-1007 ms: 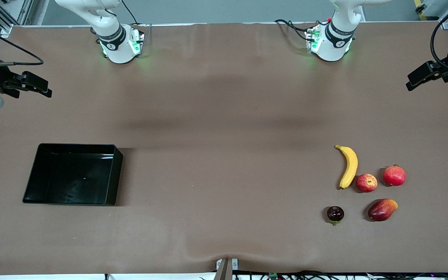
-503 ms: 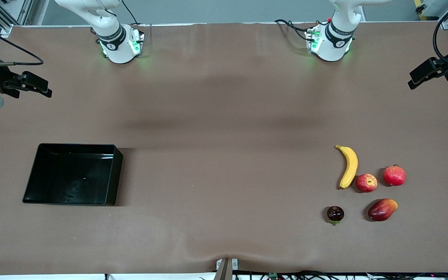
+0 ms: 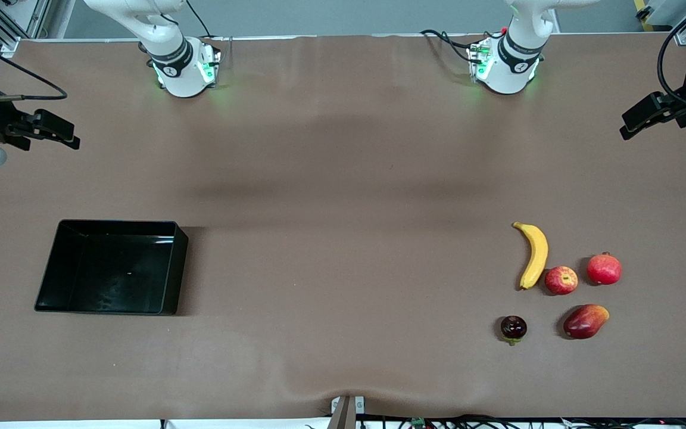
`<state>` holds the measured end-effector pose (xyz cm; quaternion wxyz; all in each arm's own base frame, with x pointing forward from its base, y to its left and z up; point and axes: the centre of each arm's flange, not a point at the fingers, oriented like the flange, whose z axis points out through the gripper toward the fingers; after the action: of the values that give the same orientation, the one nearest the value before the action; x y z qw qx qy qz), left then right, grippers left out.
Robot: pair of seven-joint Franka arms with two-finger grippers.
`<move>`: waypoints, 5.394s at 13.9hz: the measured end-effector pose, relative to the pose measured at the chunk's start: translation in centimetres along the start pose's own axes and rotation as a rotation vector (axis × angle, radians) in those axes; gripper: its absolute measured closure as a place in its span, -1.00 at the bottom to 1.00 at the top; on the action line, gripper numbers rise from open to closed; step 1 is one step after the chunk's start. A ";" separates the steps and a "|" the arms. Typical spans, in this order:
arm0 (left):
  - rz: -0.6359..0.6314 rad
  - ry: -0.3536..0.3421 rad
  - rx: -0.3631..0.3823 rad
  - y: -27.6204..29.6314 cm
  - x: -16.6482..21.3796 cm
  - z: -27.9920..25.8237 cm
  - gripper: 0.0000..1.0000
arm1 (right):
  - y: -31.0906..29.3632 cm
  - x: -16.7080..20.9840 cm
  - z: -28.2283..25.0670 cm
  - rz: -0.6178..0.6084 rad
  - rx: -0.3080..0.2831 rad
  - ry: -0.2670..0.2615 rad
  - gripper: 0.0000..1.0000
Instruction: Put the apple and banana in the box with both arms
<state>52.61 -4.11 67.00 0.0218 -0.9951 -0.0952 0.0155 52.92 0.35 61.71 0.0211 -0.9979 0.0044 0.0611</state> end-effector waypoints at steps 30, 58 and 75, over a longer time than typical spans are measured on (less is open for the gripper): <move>-0.480 -0.020 -0.019 -4.0 16.3 42.2 -1.00 | 10.9 10.3 16.3 0.043 0.013 0.013 -1.00; -0.493 0.049 -0.062 -2.1 18.9 42.1 -0.49 | 24.5 15.4 37.3 0.025 -0.028 0.112 0.40; -0.461 -0.100 -0.018 3.8 14.2 31.3 -0.49 | 7.6 16.7 24.8 -0.073 0.072 0.109 0.94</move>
<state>66.17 -3.87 35.19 0.0110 -0.9451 -0.3212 0.0585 66.38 -6.26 34.73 0.0588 -0.9978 -0.0288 0.0059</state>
